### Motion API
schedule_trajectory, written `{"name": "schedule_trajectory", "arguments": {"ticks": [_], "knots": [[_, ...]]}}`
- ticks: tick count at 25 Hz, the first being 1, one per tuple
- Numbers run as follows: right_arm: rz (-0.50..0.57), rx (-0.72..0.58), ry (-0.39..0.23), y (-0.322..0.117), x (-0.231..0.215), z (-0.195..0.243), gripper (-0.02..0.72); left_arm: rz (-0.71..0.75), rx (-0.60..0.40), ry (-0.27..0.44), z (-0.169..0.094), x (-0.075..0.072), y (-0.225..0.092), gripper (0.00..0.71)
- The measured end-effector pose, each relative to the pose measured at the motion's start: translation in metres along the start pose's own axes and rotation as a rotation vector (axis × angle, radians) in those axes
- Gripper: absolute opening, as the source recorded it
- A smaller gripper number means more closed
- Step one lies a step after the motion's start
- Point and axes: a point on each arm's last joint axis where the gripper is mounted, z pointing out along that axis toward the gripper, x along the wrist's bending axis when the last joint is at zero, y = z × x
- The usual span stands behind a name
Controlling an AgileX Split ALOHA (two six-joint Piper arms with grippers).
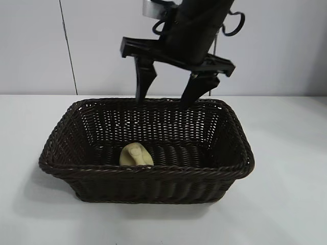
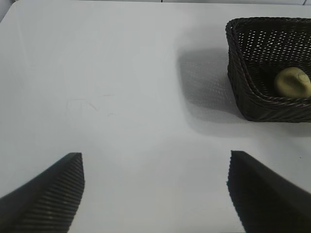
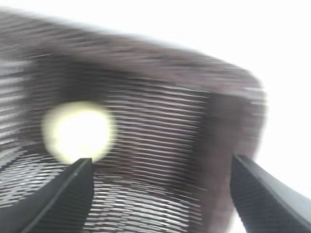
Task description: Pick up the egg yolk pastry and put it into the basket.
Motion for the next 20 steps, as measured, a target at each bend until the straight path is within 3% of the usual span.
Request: {"name": "schedule_trajectory", "arguments": {"ticks": [11, 17, 20], "knots": [[0.143, 0.105, -0.203, 0.008, -0.107, -0.026, 0.561, 0.0, 0.0, 0.0, 0.0, 0.0, 0.0, 0.585], [0.202, 0.103, -0.332, 0.006, -0.17, -0.039, 0.561, 0.0, 0.0, 0.0, 0.0, 0.0, 0.0, 0.585], [0.256, 0.103, -0.366, 0.001, -0.197, -0.046, 0.561, 0.0, 0.0, 0.0, 0.0, 0.0, 0.0, 0.585]]}}
